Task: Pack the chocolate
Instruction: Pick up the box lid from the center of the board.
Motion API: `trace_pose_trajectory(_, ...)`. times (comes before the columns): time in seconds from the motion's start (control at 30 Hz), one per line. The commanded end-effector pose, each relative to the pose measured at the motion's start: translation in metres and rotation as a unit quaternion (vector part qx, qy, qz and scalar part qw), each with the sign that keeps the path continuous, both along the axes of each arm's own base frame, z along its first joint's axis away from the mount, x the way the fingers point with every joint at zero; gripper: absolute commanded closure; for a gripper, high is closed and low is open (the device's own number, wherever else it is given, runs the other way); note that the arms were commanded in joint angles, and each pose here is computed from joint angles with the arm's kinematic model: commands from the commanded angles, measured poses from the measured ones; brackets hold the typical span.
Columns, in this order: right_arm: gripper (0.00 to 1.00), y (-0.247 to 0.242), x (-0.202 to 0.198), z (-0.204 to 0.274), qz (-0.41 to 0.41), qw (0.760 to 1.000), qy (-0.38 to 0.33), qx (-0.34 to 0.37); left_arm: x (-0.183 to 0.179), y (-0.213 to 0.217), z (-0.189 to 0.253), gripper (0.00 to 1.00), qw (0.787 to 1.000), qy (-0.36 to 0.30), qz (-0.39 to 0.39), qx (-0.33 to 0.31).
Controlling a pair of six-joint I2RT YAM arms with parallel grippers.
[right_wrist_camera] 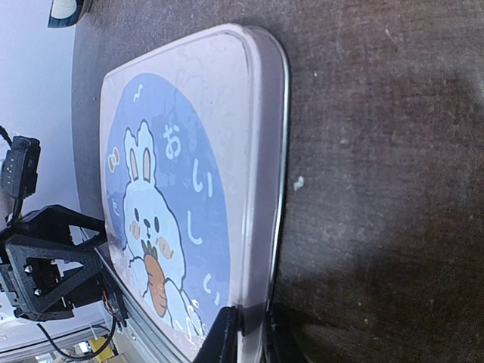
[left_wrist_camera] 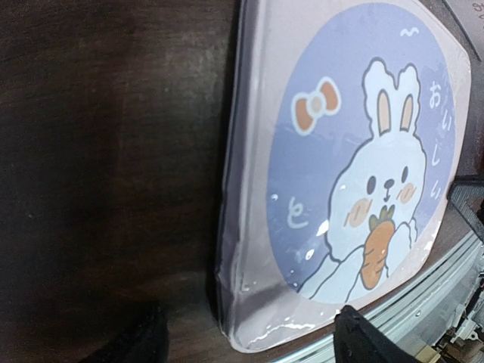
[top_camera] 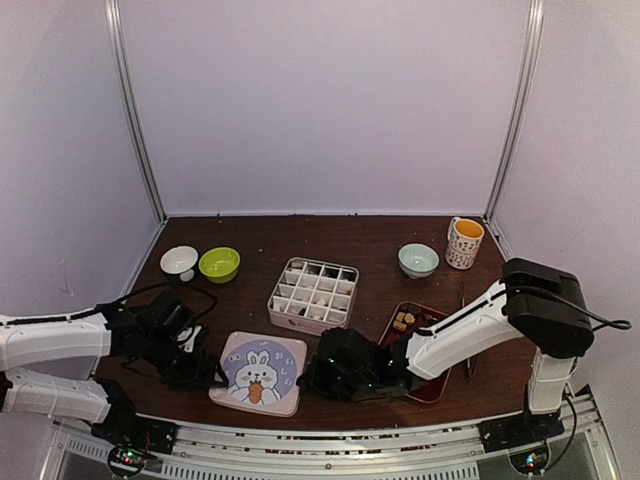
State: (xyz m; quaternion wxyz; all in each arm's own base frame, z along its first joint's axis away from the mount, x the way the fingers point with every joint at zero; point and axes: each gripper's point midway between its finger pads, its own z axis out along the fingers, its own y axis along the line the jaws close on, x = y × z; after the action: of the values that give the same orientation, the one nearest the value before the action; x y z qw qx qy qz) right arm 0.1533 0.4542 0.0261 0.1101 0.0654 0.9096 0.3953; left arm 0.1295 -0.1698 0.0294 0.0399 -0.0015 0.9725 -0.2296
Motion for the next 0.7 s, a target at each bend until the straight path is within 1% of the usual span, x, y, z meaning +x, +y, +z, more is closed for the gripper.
trace_pose_trajectory(0.0, 0.90, -0.006, -0.001, -0.014, 0.000, 1.000, 0.006, -0.014, -0.014, 0.004, -0.006, 0.23, 1.000, 0.028, 0.004, 0.001)
trace_pose_trajectory(0.17, 0.91, -0.003, -0.001, -0.014, 0.004, 1.000, 0.008, -0.010, -0.011, -0.011, -0.011, 0.24, 0.999, 0.029, 0.007, -0.042)
trace_pose_trajectory(0.4, 0.92, -0.003, -0.002, -0.015, 0.004, 1.000, 0.009, -0.009, -0.010, -0.022, -0.015, 0.24, 0.997, 0.035, -0.001, -0.071)
trace_pose_trajectory(0.53, 0.92, -0.003, -0.001, -0.015, 0.004, 1.000, 0.011, -0.006, -0.009, -0.026, -0.015, 0.28, 0.996, 0.031, -0.002, -0.082)
trace_pose_trajectory(0.67, 0.93, -0.004, -0.002, -0.015, 0.004, 1.000, 0.013, 0.000, 0.000, -0.033, 0.000, 0.34, 0.993, 0.002, 0.005, -0.116)
